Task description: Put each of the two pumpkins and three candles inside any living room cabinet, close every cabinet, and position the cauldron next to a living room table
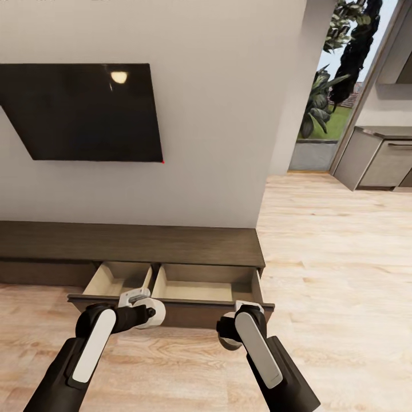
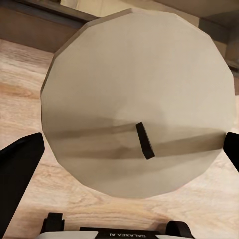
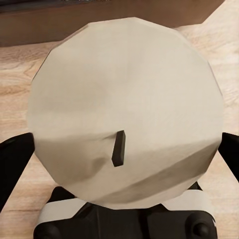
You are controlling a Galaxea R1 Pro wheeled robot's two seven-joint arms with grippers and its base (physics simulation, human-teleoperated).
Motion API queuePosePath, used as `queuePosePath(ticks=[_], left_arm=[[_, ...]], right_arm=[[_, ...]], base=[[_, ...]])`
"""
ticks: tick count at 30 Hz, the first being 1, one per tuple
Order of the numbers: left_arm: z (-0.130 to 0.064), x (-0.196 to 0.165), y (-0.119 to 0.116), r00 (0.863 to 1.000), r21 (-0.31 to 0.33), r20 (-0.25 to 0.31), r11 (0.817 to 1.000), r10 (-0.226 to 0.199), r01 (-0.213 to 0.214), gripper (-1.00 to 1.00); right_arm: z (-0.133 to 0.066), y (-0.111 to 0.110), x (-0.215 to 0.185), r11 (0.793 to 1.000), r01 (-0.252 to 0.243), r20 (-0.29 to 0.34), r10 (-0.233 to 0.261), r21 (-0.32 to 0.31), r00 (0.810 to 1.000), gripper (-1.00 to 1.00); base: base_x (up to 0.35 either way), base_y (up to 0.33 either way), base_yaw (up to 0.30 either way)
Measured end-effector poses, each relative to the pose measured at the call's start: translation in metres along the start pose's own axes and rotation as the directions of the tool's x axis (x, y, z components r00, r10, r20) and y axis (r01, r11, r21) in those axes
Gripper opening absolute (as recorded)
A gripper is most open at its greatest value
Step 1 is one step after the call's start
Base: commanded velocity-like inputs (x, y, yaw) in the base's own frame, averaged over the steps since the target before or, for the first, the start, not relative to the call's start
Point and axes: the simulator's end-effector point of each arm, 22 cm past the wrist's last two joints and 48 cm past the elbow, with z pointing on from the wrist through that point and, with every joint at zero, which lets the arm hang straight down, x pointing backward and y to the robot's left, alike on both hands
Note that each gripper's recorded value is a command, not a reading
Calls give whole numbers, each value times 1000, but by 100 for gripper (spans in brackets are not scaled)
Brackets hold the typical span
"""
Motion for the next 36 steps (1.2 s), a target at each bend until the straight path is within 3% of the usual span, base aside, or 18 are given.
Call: queuePosePath(ticks=[27, 31, 36], left_arm=[[-18, -4, -4, 1000, 0, -1, 1000, 1, -1, -100], [-18, -4, -3, 1000, 0, -1, 1000, 2, -2, -100], [-18, -4, -5, 1000, 3, -2, 1000, 1, -1, -100]], right_arm=[[-19, 3, -3, 1000, 0, 0, 0, -10, 1000, -100], [-21, 17, -4, 997, -6, 4, 6, -75, 1000, -100], [-20, 21, 1, 995, 2, -1, -2, -95, 1000, -100]], base=[[0, 0, 0], [88, -2, 0], [171, -72, 0]])
